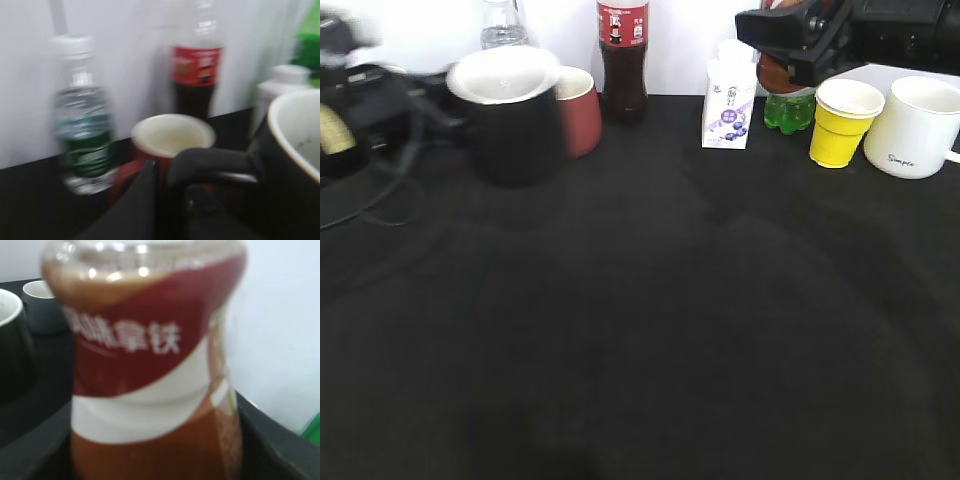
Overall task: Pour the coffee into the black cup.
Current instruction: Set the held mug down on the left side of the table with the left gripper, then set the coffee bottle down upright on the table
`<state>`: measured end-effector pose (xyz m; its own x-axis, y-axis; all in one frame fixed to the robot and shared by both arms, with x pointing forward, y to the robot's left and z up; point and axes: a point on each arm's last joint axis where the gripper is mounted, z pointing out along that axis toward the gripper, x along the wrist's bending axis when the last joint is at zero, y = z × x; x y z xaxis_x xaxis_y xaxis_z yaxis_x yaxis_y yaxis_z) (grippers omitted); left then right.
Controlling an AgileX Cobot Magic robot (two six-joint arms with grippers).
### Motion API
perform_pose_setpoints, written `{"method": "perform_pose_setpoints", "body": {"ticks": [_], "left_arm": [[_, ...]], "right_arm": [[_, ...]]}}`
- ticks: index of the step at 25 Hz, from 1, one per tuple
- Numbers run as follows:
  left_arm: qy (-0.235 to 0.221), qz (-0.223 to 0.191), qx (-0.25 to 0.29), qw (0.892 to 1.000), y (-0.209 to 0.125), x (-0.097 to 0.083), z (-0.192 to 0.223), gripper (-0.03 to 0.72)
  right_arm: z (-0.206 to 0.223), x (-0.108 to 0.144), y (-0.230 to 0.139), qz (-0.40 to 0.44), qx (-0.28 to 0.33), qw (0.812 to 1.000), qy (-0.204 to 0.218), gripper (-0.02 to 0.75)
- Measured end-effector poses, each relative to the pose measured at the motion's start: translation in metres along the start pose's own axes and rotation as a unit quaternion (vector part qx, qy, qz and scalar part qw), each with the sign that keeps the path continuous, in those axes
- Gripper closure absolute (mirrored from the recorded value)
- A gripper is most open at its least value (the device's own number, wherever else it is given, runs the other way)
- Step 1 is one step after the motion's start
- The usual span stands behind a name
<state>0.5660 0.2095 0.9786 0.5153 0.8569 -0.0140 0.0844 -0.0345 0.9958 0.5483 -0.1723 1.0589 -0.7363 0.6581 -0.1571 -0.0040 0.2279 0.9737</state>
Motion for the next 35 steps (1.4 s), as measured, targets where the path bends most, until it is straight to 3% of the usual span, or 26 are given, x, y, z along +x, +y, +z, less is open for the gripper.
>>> {"method": "perform_pose_setpoints", "body": {"ticks": [3, 6, 13, 18, 19, 22, 26, 30, 32, 35], "left_arm": [[0.064, 0.015, -0.002, 0.998, -0.004, 0.021, -0.009, 0.64], [0.12, -0.005, -0.027, 0.992, -0.013, 0.033, -0.006, 0.64], [0.164, -0.047, -0.014, 0.985, -0.074, 0.046, 0.006, 0.64], [0.166, -0.055, -0.004, 0.985, -0.094, 0.047, 0.008, 0.639], [0.166, -0.057, -0.005, 0.985, -0.094, 0.047, 0.008, 0.619], [0.165, -0.063, 0.001, 0.984, -0.097, 0.042, -0.001, 0.453], [0.165, -0.07, 0.026, 0.983, -0.091, 0.025, -0.041, 0.431], [0.163, -0.065, 0.009, 0.984, -0.069, 0.013, -0.068, 0.431], [0.154, -0.06, 0.007, 0.986, -0.065, 0.01, -0.073, 0.431], [0.147, -0.058, 0.009, 0.987, -0.065, 0.009, -0.072, 0.431]], "right_arm": [[0.0, 0.0, 0.0, 0.0, 0.0, 1.0, 0.0, 0.212], [0.0, 0.0, 0.0, 0.001, 0.001, 1.0, -0.001, 0.212], [0.0, 0.0, 0.0, 0.002, 0.001, 1.0, -0.001, 0.212], [0.0, 0.0, 0.0, 0.002, 0.001, 1.0, -0.001, 0.212], [0.0, 0.0, 0.0, 0.002, 0.001, 1.0, -0.001, 0.212], [0.0, 0.0, 0.0, 0.002, 0.001, 1.0, -0.001, 0.212], [0.0, -0.001, 0.0, 0.01, -0.002, 1.0, -0.007, 0.212], [-0.001, -0.01, -0.007, 0.053, 0.024, 0.996, -0.063, 0.212], [-0.007, -0.003, -0.03, 0.064, 0.05, 0.994, -0.072, 0.212], [-0.025, 0.007, -0.075, 0.092, 0.053, 0.984, -0.142, 0.212]]}}
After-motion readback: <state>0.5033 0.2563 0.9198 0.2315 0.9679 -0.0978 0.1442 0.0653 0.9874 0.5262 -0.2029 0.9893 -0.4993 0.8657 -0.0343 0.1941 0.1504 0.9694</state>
